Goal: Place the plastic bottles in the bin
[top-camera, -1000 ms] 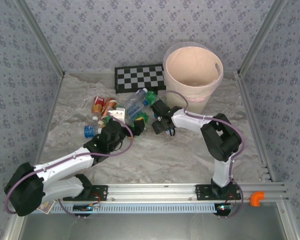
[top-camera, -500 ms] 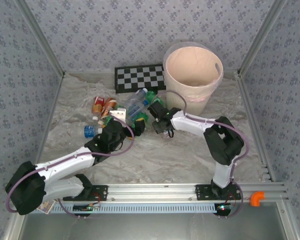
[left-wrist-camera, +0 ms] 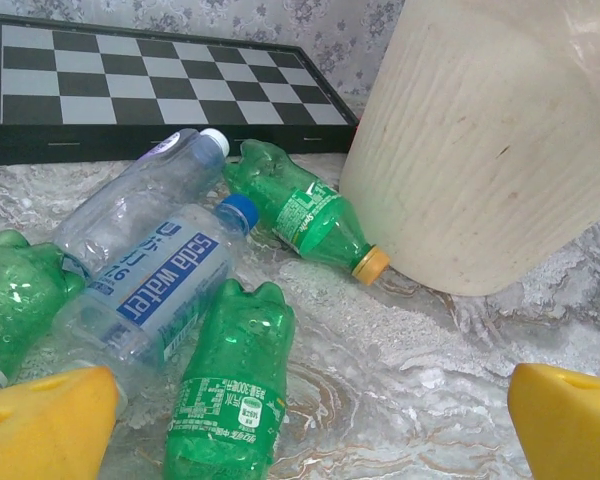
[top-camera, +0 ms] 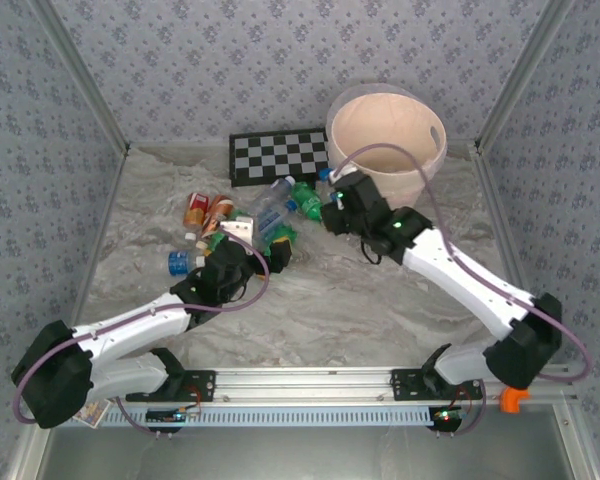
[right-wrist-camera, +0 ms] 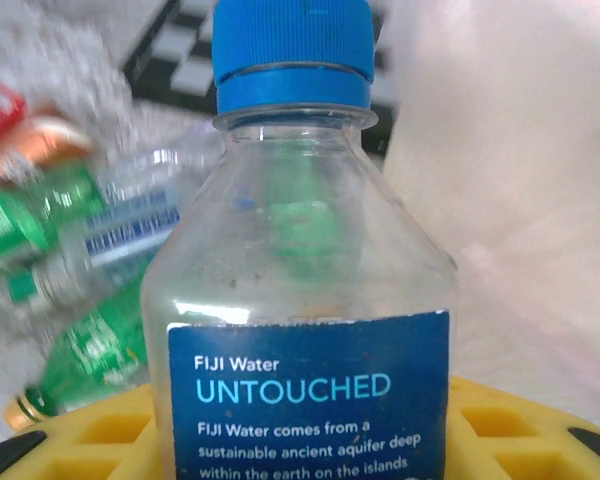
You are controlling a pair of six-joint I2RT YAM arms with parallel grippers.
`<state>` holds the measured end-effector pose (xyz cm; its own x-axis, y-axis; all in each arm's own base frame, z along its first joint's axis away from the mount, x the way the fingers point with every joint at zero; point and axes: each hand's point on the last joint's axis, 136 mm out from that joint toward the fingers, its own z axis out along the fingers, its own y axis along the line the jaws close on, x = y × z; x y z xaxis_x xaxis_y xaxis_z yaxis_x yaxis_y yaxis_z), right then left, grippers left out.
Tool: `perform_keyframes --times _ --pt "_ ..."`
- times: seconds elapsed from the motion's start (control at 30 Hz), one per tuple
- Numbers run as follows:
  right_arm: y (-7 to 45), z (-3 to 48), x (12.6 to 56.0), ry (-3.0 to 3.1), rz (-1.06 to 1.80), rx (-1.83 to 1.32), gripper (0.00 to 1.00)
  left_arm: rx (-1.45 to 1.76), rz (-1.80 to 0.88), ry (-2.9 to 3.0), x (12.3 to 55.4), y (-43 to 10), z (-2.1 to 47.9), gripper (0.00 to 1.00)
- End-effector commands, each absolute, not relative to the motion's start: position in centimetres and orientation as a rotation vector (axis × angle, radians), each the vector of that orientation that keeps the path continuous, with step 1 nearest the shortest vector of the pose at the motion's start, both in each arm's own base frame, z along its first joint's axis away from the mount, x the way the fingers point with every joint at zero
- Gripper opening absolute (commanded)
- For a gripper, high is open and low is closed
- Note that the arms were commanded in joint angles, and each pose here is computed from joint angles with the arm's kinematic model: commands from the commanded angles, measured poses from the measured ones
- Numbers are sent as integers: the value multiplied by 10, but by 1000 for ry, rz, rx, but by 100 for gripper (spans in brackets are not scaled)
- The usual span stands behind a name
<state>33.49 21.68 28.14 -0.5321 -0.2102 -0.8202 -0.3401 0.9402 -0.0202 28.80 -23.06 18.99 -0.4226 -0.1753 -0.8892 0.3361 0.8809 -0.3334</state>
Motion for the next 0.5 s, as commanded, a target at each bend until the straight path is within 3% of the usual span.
perform_keyframes --times 0.0,0.23,0.47 --pt "190 327 337 2071 152 -310 48 101 -611 1896 291 -236 202 100" --pt "135 399 346 1850 91 -144 49 117 -630 1896 290 -240 201 100" --pt "101 431 372 1705 67 -2 48 124 -634 1893 290 -241 202 100"
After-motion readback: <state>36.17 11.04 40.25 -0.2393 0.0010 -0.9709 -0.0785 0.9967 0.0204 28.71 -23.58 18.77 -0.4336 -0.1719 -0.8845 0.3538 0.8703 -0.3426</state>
